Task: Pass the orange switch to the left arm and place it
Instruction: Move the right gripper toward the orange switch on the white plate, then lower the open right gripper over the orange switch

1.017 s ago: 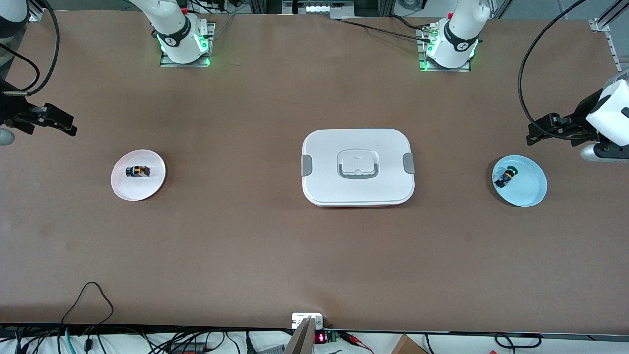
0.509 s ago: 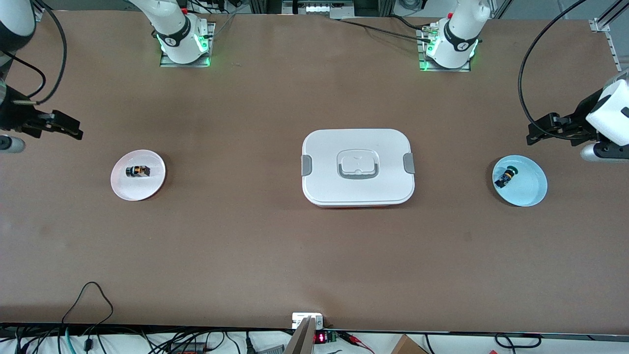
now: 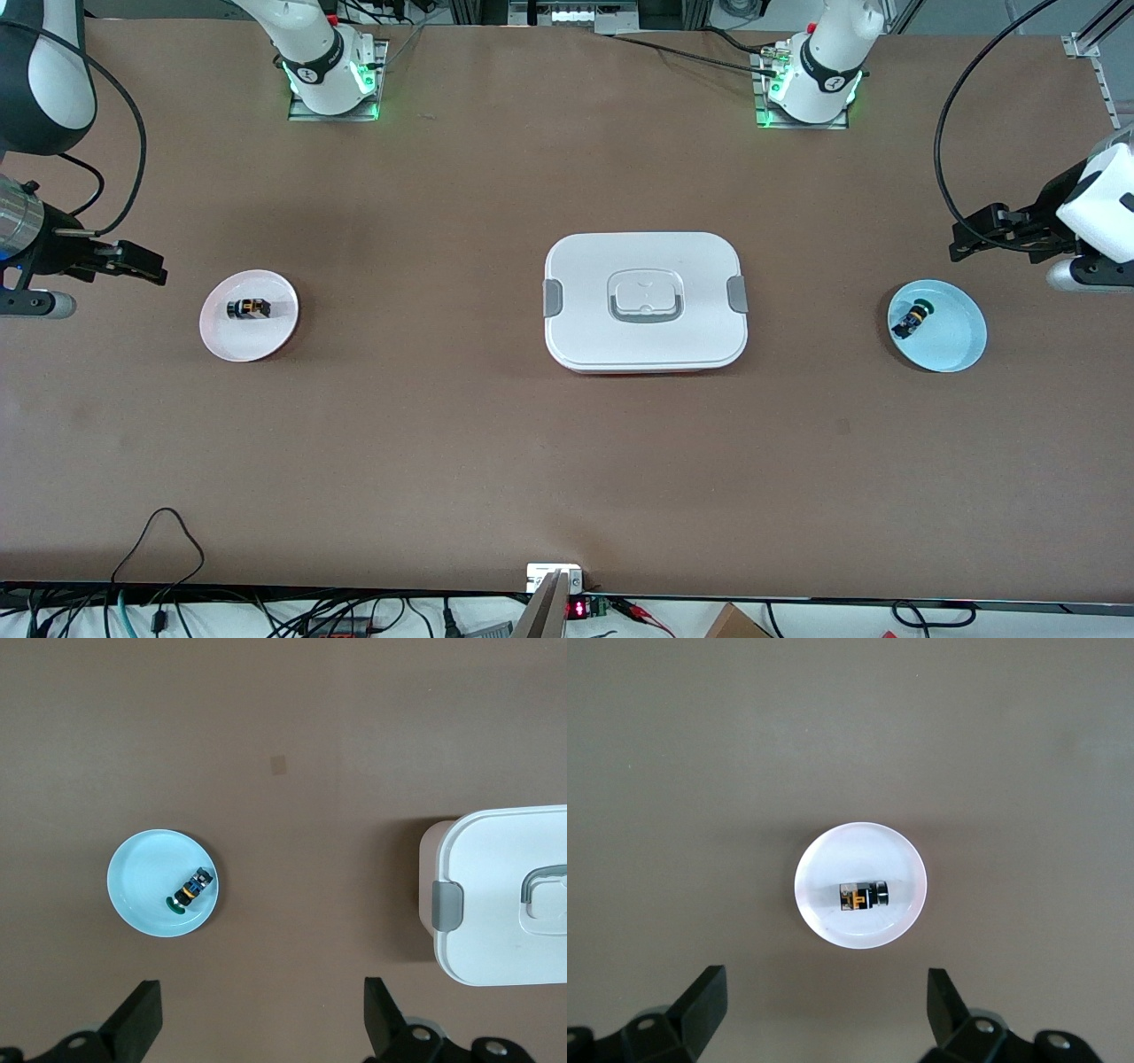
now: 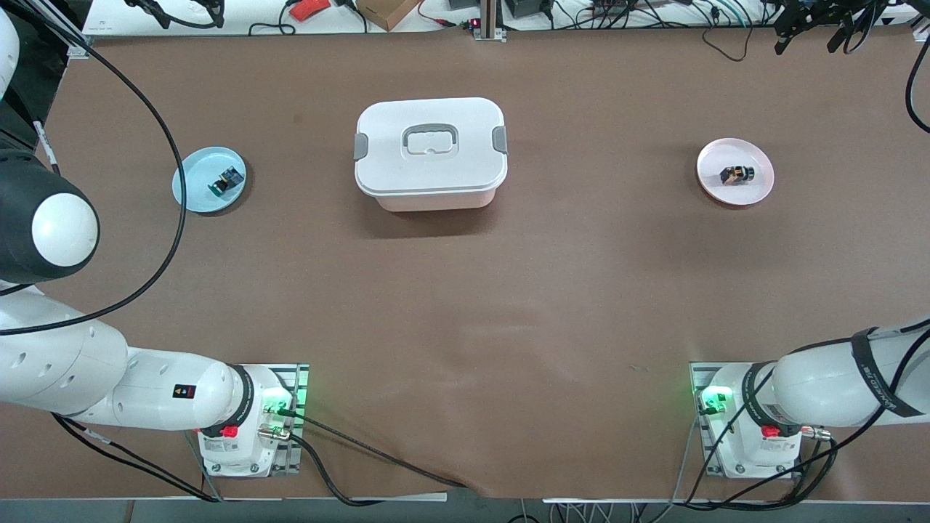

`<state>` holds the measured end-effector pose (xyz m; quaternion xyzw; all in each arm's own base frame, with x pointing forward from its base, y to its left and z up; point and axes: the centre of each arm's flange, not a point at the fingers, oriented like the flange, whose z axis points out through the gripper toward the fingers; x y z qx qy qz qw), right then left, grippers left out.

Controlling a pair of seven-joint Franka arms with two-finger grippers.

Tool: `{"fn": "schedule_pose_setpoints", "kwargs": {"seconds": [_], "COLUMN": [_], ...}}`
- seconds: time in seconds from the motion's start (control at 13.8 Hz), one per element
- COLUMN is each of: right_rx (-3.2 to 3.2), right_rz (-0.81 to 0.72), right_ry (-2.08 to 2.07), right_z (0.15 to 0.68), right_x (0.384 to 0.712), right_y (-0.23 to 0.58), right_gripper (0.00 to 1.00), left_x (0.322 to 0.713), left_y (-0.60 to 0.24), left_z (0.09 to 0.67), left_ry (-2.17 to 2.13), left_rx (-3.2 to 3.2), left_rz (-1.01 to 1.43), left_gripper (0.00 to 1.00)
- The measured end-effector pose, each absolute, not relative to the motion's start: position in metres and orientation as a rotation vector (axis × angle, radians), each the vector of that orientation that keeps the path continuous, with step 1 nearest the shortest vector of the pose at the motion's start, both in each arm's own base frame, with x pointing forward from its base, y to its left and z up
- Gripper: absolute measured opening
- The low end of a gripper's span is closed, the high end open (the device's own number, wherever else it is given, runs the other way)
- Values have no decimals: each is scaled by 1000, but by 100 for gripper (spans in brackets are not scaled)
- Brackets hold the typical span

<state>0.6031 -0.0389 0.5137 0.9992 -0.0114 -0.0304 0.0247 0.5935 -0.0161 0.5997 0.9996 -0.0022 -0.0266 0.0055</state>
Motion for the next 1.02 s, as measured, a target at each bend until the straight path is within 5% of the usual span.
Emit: {"fn": "schedule_pose_setpoints", "kwargs": {"seconds": [1.02], "right_rx": [3066], "right_rz": [-145], "right_ry": [-92], "right_z": [434], "right_x": [613], "right_y": [-69], "right_gripper": [100], "left_x": [594], "left_y": [-16], "left_z": [599], "left_ry": [-7], "left_rx": [3129], "left_rz": [-84], "left_gripper": [100]}}
